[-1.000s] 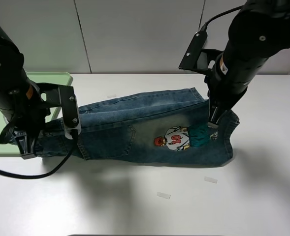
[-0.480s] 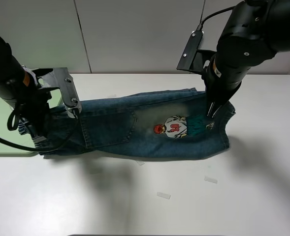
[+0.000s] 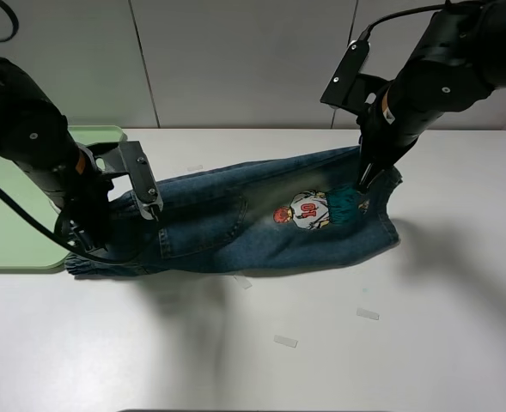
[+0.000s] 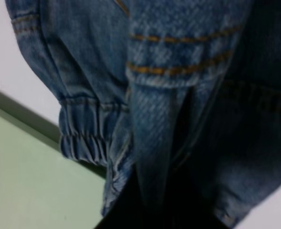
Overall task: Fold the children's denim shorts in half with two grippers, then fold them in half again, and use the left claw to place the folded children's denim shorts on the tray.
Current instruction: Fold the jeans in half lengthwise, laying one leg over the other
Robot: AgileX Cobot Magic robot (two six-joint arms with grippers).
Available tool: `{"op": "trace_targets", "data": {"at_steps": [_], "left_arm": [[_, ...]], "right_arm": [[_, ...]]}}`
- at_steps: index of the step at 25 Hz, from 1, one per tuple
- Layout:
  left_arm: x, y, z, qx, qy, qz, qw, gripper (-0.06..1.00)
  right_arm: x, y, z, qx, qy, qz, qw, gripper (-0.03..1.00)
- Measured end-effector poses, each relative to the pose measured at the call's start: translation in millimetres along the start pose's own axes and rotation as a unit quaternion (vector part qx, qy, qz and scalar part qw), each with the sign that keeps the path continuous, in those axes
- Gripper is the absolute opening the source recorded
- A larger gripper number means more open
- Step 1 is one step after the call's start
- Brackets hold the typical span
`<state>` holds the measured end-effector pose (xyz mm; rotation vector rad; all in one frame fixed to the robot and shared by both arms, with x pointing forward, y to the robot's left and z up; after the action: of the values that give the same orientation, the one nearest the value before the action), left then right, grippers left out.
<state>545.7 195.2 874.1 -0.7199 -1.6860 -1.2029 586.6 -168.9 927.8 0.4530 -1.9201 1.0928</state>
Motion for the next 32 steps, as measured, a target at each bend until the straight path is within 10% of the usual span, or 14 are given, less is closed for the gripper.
{"op": "trace_targets", "data": {"at_steps": [32], "left_arm": [[-12, 23, 8, 0.047, -0.009, -0.045, 0.998, 0.02]], "right_arm": [[-63, 6, -36, 0.085, -0.036, 0.001, 0.996, -0.03]]}}
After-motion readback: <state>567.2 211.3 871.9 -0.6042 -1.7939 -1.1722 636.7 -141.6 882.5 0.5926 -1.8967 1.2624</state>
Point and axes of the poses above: a point on each arm's last joint axis where the gripper is mounted, x pointing back along that axis away from the gripper, y along the wrist's bending axis when the last joint is at zero, z = x × y, the point moved 6 cm from there along -x, pointing out along that axis toward the gripper, and after that the axes turned 4 degrees about -x, right-handed, at the moved point
